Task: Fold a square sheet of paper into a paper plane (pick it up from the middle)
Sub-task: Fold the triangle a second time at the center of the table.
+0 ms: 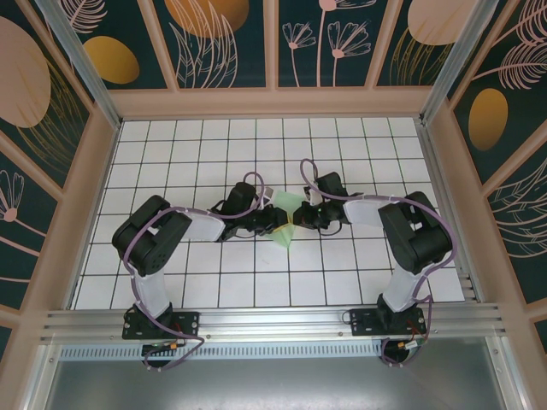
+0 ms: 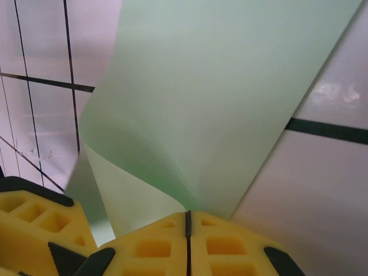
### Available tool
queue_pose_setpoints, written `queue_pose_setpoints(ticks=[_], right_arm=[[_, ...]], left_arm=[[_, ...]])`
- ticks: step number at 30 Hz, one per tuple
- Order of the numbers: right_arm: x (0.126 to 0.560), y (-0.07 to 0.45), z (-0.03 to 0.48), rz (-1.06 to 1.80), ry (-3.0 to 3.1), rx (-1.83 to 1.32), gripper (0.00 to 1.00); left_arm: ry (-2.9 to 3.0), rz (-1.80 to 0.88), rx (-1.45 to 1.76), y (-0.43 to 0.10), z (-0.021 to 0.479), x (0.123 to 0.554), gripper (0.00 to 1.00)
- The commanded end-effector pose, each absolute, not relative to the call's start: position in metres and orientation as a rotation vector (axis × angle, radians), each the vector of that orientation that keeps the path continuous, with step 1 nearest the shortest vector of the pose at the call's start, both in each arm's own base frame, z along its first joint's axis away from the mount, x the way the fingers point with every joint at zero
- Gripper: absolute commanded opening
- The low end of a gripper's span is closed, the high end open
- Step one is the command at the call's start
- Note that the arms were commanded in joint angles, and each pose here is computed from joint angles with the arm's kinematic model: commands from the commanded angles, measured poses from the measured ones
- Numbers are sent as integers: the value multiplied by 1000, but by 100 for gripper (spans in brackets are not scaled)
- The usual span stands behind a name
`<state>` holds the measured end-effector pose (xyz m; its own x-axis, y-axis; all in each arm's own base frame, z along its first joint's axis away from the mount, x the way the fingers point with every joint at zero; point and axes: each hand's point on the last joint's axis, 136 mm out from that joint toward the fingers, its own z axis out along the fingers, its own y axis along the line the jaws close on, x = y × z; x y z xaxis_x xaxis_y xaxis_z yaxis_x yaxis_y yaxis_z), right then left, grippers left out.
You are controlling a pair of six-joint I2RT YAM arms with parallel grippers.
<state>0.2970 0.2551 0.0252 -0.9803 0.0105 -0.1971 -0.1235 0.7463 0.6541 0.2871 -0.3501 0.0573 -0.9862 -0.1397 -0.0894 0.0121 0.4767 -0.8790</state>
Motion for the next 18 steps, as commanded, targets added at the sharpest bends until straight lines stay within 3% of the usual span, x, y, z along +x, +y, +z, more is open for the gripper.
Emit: queue_pose_setpoints(ticks=[1,18], right_arm=[[301,257,23,1023,2768,-118,8],[300,256,17,1015,2788,-106,8]], left_arm=[[2599,-1507,-100,-351,48,287,22],[2642,-1485,-119,-349,34,283,21]])
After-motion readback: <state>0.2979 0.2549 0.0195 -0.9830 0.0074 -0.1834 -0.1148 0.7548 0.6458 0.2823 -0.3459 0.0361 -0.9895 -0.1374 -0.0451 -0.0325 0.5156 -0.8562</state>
